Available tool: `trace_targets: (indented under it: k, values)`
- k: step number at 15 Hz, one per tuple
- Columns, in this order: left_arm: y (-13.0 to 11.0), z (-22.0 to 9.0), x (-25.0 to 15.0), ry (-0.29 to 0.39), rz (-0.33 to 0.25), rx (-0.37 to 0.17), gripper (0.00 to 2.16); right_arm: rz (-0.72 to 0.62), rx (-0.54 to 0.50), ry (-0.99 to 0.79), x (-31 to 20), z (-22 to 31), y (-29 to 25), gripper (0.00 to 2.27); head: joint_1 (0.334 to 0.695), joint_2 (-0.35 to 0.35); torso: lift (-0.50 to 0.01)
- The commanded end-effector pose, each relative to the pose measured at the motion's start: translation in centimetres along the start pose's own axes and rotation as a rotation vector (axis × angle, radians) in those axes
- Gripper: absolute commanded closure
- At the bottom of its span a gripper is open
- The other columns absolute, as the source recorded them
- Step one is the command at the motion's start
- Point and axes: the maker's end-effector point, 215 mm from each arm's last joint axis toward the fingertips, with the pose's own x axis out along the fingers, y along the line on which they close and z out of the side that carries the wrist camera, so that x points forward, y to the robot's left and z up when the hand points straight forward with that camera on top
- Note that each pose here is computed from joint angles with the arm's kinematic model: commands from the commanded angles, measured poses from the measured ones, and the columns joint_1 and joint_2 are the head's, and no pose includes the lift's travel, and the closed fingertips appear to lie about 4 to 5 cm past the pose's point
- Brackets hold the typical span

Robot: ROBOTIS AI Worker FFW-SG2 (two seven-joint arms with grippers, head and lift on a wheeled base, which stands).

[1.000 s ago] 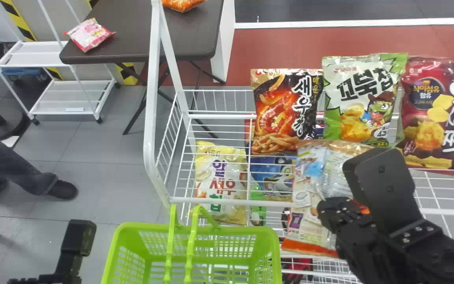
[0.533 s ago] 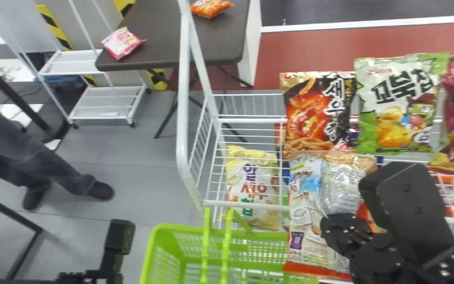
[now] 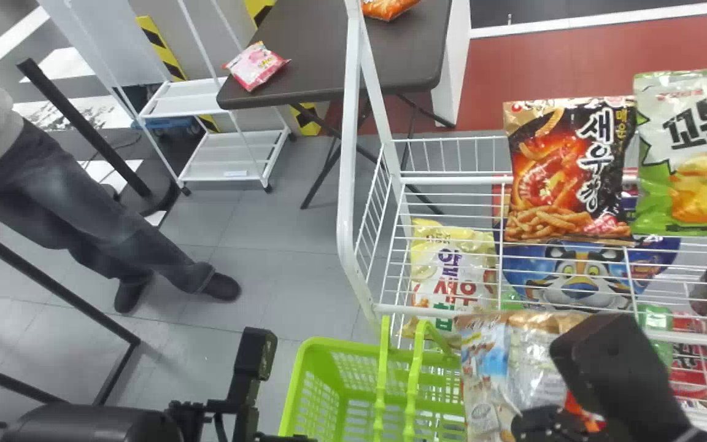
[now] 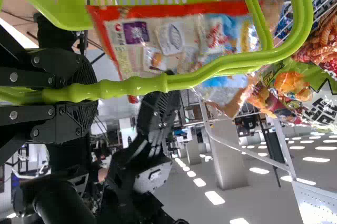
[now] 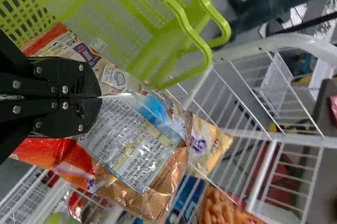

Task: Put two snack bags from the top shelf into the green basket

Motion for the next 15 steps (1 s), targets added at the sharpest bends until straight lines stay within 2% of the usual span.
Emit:
trace_targets:
  k: [1,3,4,5,6,7,9,11,15]
  values:
    - [0.1,-0.3,0.1,0.003,-0.003,-0.018,2.15,0.069,0.008,0.124,2.6,-4.3,2.2,2.24,0.695,0.350,-0.001]
    - [0.1,-0.2,0.2,0.002,-0.004,-0.019,2.15,0.125,0.004,0.209,4.4,-7.4,4.3,2.24,0.695,0.350,-0.001]
    - [0.1,-0.3,0.3,0.004,-0.006,-0.021,2.15,0.138,0.000,0.258,5.2,-9.2,5.0,2.00,0.695,0.350,-0.001]
    - [0.1,-0.3,0.3,0.005,-0.007,-0.022,2.15,0.142,0.001,0.283,5.6,-10.2,5.2,1.46,0.695,0.350,-0.001]
    - [0.1,-0.3,0.4,0.007,-0.008,-0.023,2.15,0.141,0.003,0.303,5.9,-11.0,5.1,0.21,0.695,0.350,-0.001]
    - [0.1,-0.4,0.4,0.006,-0.008,-0.024,2.15,0.135,0.005,0.310,5.9,-11.4,4.8,0.00,0.695,0.350,-0.001]
    - [0.3,-0.4,0.4,0.007,-0.009,-0.030,2.15,0.115,0.008,0.178,6.9,-8.1,3.7,0.04,0.695,0.350,-0.001]
    - [0.3,-0.5,0.5,0.008,-0.011,-0.032,2.15,0.107,0.021,-0.020,6.7,-2.5,1.8,0.07,0.695,0.350,-0.001]
    - [0.4,-0.6,0.4,0.008,-0.010,-0.038,2.15,0.046,0.051,-0.288,3.6,4.5,-2.9,0.08,0.695,0.350,-0.001]
